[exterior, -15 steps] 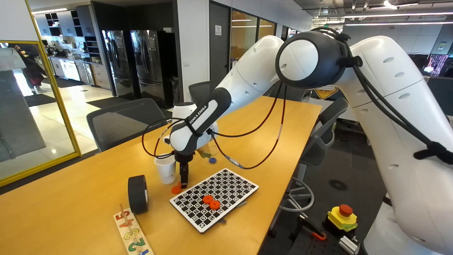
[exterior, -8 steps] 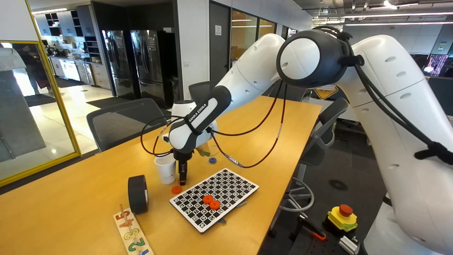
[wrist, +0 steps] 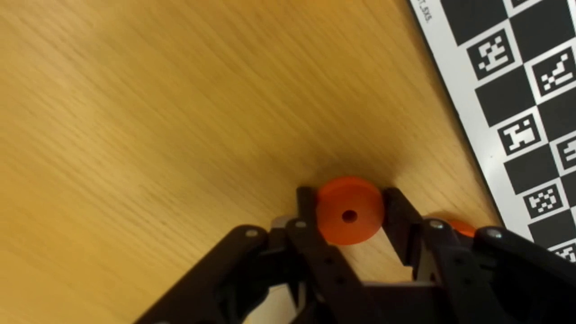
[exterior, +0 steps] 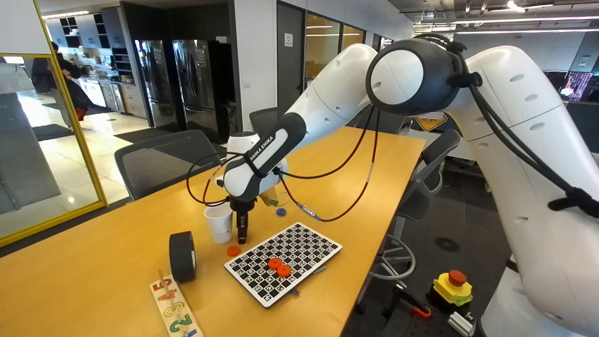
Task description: Put the orange discs in the white cup and the blue disc in the clear cup
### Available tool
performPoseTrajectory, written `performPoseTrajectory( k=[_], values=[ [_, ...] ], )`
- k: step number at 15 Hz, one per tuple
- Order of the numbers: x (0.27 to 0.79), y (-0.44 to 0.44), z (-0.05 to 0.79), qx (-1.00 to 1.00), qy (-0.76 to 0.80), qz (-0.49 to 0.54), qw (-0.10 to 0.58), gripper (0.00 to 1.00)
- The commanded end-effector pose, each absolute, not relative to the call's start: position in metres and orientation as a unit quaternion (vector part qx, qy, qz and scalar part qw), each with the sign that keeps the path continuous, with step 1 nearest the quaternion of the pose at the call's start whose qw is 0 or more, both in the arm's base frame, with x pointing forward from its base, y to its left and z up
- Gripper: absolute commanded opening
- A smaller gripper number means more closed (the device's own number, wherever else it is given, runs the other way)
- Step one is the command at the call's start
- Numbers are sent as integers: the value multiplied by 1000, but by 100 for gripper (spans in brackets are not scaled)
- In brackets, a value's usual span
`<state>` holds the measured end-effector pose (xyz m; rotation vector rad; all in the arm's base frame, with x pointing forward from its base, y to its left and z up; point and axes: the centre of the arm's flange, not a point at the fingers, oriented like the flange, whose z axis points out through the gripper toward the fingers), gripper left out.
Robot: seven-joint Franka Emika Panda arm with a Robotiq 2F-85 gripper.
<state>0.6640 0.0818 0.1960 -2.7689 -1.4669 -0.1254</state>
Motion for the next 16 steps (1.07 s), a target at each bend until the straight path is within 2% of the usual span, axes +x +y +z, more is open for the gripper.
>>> performPoseTrajectory(
  k=[1,10,16],
  values=[
    [656,75,222,-897,-440,-22,-29,21],
    [646,82,315,-912,-390,-42,-120,21],
    [647,97,354,-905,-405,-88,-94,21]
  ],
)
